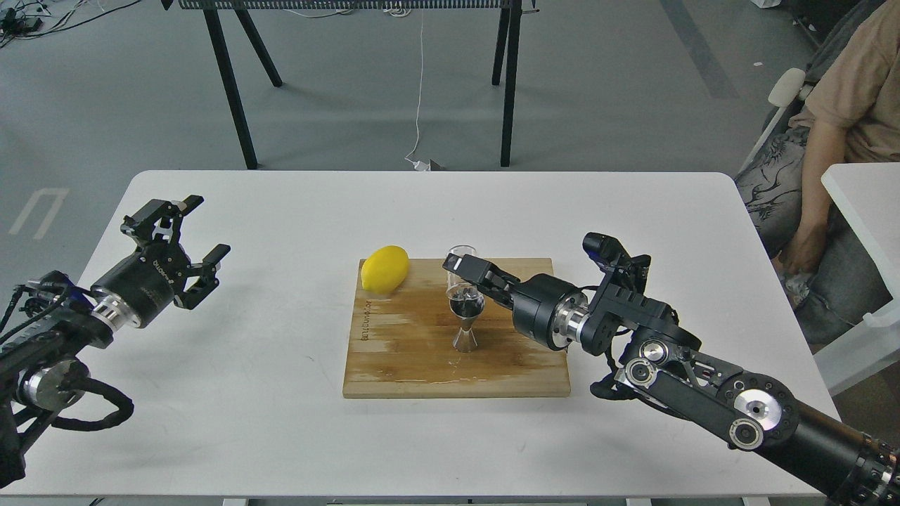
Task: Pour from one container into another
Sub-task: 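Tilt the clear glass with the right gripper to pour into the jigger, then turn the glass upright and carry it back beside the board, then lower the clear glass onto the table with the right gripper, then open the right gripper to release the clear glass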
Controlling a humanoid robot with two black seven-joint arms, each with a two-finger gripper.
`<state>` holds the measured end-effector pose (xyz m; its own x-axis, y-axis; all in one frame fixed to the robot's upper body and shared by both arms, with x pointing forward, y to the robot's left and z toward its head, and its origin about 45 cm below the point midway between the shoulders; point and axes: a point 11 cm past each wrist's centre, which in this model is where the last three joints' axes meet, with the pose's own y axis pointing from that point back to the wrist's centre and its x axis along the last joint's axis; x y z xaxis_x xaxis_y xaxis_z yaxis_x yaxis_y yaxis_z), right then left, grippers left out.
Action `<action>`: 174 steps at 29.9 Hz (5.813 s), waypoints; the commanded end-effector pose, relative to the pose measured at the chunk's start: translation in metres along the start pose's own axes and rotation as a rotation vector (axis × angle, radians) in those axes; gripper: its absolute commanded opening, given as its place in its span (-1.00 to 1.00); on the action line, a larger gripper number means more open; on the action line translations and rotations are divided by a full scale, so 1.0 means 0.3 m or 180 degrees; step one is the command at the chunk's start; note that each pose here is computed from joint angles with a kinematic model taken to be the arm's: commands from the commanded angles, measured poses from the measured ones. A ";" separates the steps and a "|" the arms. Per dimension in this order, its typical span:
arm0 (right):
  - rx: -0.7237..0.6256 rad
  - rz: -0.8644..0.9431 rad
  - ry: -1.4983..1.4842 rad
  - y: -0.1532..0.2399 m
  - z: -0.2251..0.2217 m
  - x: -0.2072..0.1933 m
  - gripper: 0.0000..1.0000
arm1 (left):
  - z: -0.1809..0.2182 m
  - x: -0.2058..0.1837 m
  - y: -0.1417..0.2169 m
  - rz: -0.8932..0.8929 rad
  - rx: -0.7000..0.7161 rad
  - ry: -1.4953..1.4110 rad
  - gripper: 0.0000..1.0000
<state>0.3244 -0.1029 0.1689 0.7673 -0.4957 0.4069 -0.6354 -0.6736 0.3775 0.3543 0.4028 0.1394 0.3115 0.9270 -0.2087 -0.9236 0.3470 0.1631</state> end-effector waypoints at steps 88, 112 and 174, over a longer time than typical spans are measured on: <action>0.0377 0.2464 -0.7346 0.453 0.676 0.105 0.32 | -0.041 -0.013 0.007 0.0005 0.0048 0.0063 0.84; 0.0362 0.2485 -0.7358 0.459 0.681 0.098 0.94 | -0.043 -0.013 0.008 0.0007 0.0053 0.0065 0.84; 0.1744 0.0808 -0.4979 0.486 0.396 0.512 0.98 | -0.029 -0.017 0.001 -0.0012 0.0018 0.0069 0.84</action>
<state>0.3484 -0.3276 0.1968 0.2143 -0.4118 -0.8857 -0.8916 -0.4528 -0.0052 0.3492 0.3960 0.1285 0.3078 0.9229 -0.2313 -0.9199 0.3507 0.1752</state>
